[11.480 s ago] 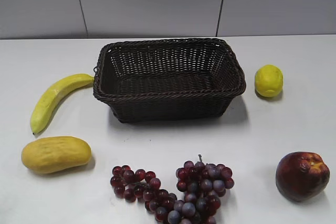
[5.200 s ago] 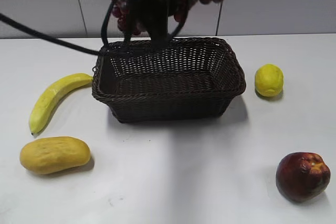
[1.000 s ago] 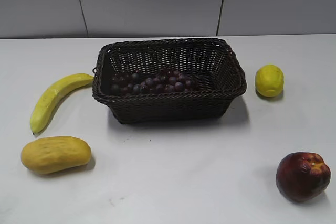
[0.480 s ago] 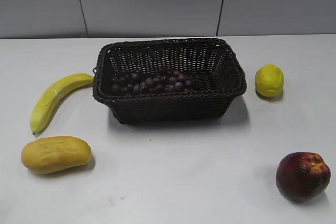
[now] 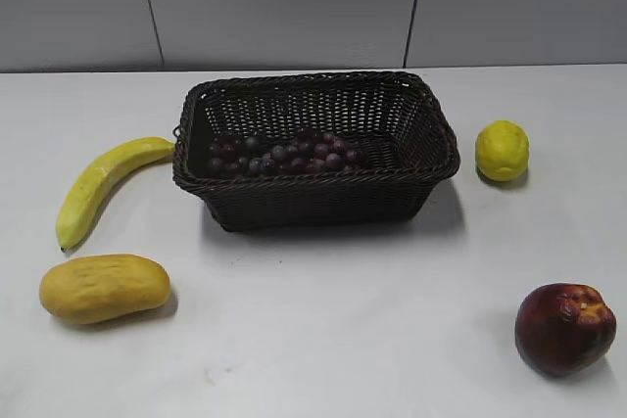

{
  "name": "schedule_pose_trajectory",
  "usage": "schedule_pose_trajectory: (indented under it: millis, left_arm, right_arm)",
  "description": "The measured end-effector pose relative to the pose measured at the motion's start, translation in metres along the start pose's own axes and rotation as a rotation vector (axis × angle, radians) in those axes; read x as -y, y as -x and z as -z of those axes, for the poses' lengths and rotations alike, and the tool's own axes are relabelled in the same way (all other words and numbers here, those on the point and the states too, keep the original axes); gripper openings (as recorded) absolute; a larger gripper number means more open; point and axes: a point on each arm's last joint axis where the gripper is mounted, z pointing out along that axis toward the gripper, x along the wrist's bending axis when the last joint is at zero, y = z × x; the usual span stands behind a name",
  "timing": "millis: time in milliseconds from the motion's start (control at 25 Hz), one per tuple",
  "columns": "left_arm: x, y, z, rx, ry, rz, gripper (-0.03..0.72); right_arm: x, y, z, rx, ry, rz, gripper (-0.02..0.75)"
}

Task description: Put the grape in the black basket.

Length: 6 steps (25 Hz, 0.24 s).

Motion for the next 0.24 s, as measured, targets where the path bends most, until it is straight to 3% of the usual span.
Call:
schedule_pose_trajectory:
  millis: [240]
  left_arm:
    - [0.0, 0.0, 0.0, 0.0, 0.0, 0.0, 0.552]
  right_arm:
    - [0.0, 0.0, 0.0, 0.0, 0.0, 0.0, 0.498]
